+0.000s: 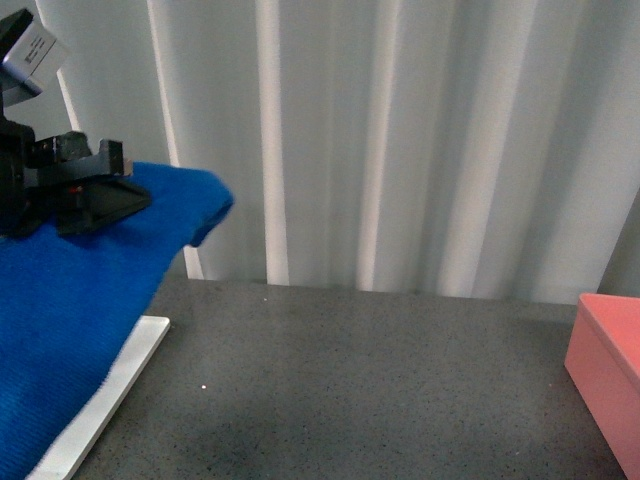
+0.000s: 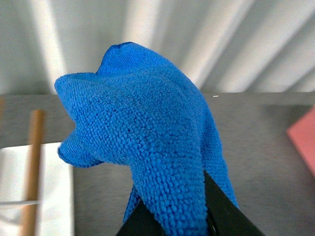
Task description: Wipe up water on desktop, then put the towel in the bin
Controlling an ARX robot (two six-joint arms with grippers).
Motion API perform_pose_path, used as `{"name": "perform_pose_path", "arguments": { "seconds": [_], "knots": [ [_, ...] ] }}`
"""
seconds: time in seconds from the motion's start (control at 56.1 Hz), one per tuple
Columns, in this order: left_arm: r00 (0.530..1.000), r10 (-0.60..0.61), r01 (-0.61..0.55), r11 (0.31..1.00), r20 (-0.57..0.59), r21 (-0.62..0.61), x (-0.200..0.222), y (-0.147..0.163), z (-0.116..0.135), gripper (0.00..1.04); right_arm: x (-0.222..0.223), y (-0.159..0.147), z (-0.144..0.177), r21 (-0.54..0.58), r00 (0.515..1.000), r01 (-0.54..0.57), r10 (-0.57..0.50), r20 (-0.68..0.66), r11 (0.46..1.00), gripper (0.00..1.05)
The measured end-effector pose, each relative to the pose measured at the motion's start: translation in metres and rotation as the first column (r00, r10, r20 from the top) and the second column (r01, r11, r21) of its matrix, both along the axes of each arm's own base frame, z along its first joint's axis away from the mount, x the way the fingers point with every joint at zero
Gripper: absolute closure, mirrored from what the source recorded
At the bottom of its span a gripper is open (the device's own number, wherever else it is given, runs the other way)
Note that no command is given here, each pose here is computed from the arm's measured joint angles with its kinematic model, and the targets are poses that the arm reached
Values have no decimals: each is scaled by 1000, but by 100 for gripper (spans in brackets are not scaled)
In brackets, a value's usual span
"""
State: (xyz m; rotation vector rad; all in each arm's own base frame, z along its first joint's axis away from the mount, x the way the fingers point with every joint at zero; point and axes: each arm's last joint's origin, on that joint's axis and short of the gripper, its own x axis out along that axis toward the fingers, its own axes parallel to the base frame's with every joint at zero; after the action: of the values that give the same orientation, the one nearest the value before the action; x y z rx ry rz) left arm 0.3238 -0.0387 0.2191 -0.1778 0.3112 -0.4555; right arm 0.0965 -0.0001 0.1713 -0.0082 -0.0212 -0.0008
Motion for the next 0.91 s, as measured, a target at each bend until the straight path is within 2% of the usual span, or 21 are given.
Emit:
{"name": "perform_pose_path", "arguments": {
  "seconds": [0.143,0.356,0.445,0.695,0.802,0.909],
  "knots": [
    [990,-134,137,979,33,-148,-24,-35,0,99,0,0,0,0,1000,0,0,0,1000,7],
    [969,-240,247,914,63,-322,-43,-83,-9,99,0,0,0,0,1000,0,0,0,1000,7],
    [972,-226,235,890,71,-390,-44,-96,-11,99,0,0,0,0,1000,0,0,0,1000,7],
    [992,-124,111,835,12,-539,-42,-118,-30,99,0,0,0,0,1000,0,0,0,1000,7],
    [996,-91,66,822,-16,-566,-42,-122,-34,99,0,0,0,0,1000,0,0,0,1000,7],
    [997,-72,48,840,-22,-540,-41,-125,-34,99,0,0,0,0,1000,0,0,0,1000,7]
  ]
}}
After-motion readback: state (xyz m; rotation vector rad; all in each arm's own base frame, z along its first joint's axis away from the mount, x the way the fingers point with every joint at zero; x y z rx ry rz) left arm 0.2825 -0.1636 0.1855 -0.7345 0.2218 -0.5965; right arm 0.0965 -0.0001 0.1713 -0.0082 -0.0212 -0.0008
